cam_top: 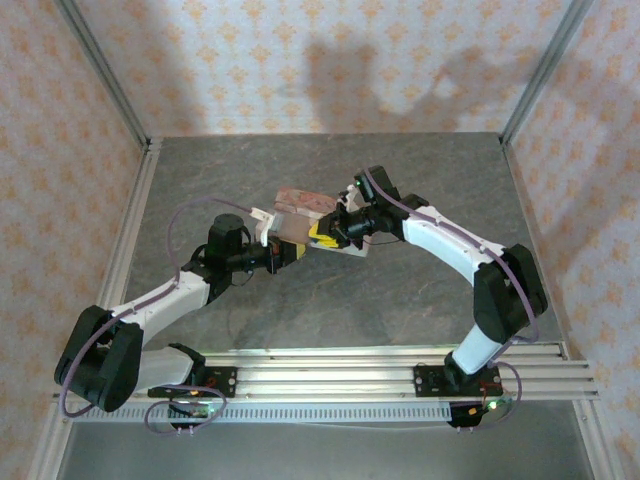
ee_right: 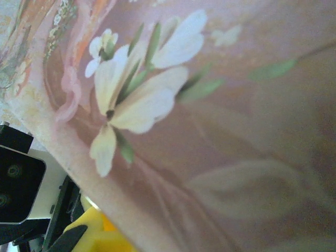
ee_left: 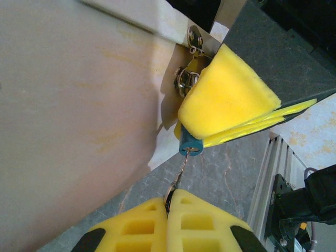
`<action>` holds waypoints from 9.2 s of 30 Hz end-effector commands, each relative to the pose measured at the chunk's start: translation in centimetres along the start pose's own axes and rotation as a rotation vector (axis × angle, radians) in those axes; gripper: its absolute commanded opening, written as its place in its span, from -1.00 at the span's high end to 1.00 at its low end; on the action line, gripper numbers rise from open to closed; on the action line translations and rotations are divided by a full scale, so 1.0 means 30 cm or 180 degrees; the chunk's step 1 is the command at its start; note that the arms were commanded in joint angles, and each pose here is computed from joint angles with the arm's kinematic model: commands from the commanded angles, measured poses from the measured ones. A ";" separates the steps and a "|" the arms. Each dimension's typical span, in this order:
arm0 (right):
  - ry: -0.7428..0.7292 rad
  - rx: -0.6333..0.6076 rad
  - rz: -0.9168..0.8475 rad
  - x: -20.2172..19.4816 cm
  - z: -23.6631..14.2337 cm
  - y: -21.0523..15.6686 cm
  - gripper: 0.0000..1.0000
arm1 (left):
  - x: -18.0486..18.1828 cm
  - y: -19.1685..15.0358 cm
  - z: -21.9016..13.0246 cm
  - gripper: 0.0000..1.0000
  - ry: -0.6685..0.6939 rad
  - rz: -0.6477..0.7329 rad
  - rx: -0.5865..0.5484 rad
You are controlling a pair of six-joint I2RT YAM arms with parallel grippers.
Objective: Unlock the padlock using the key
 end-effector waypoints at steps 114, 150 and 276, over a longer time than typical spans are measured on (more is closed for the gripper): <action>0.0113 -0.0070 -0.0144 0.049 0.005 -0.023 1.00 | -0.042 0.032 0.026 1.00 -0.0011 -0.0174 -0.0287; 0.0090 -0.0016 -0.0088 0.030 0.026 -0.033 1.00 | -0.069 0.067 0.023 1.00 0.0111 0.0216 -0.0626; 0.1324 -0.1124 -0.2559 0.288 -0.129 -0.140 1.00 | -0.203 0.204 -0.190 0.08 -0.0414 -0.0409 -0.0729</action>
Point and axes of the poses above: each hand's point on the last joint's axis, 136 mm out from that joint toward the fingers, its own z axis out along the fingers, its own x axis along the line the jaws close on, y = z × x, the point moved 7 cm from there along -z, back along the fingers, and after that the axes turned 9 degrees about z, right-handed, at the moved point
